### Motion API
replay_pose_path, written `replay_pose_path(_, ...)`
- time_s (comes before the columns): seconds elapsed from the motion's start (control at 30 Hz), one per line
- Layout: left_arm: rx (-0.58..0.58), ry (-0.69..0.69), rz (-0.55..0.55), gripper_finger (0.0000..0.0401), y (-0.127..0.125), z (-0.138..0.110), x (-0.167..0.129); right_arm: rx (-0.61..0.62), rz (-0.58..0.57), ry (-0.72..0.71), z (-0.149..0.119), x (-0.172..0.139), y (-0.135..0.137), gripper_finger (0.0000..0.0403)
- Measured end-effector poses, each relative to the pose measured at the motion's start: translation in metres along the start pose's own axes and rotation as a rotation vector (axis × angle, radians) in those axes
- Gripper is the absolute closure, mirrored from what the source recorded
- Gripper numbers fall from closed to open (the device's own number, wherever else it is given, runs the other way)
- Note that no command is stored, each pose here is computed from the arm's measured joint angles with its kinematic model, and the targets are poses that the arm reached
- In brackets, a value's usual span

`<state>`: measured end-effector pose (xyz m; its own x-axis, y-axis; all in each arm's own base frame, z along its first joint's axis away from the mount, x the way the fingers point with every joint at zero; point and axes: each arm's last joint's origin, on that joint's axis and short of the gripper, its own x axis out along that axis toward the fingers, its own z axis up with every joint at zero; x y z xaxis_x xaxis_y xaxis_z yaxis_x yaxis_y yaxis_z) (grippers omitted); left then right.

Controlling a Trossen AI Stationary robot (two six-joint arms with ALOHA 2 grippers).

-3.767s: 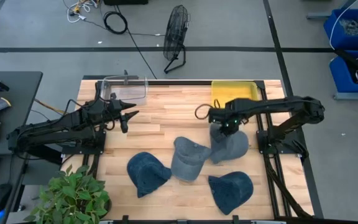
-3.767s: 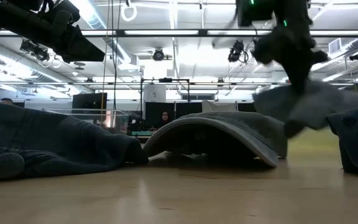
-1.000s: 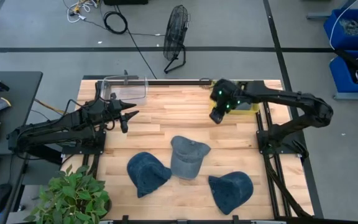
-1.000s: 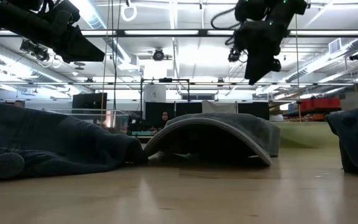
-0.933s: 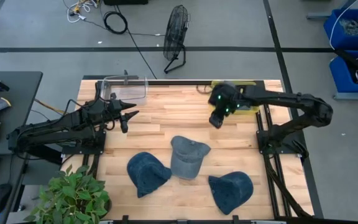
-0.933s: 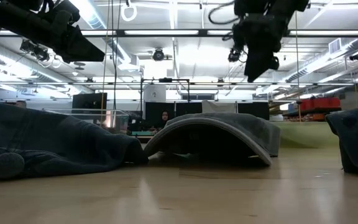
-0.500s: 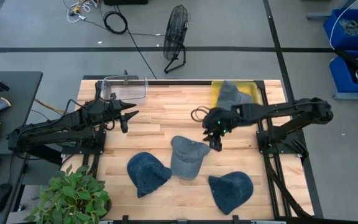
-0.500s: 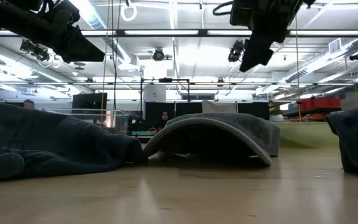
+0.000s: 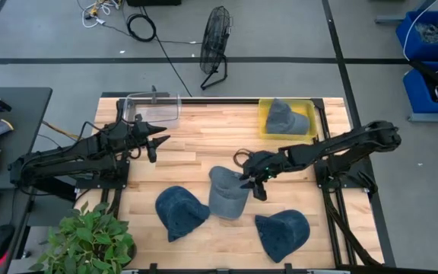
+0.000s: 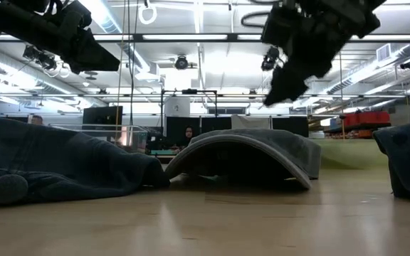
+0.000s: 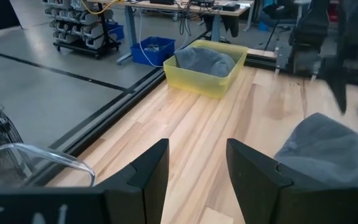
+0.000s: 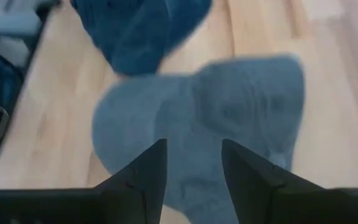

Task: Pick & Place hat
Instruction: Put the black cap into the yellow bin

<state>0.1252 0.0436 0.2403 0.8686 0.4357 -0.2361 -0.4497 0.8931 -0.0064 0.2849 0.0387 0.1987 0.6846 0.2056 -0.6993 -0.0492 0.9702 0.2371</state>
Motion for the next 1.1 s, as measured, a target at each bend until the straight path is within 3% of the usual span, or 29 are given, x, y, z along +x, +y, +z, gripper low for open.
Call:
replay_pose_path(0.33, -0.030, -0.001, 0.000, 0.0236, 0.000, 0.000, 0.000, 0.024, 0.027, 0.169, -0.024, 0.046, -0.009, 0.0245)
replay_pose_path(0.63, -0.024, -0.001, 0.000, 0.0236, 0.000, 0.000, 0.000, 0.031, 0.034, 0.198, -0.029, 0.052, -0.011, 0.0249)
replay_pose_path(0.77, -0.022, -0.001, 0.000, 0.0236, 0.000, 0.000, 0.000, 0.008, 0.060, 0.241, -0.032, 0.051, -0.011, 0.0290)
replay_pose_path(0.93, -0.021, -0.002, 0.000, 0.0236, 0.000, 0.000, 0.000, -0.048, 0.076, 0.353, -0.038, 0.047, -0.011, 0.0387)
replay_pose_path(1.1, -0.021, -0.003, 0.000, 0.0236, 0.000, 0.000, 0.000, -0.288, 0.101, 0.499, -0.013, 0.030, -0.003, 0.0389)
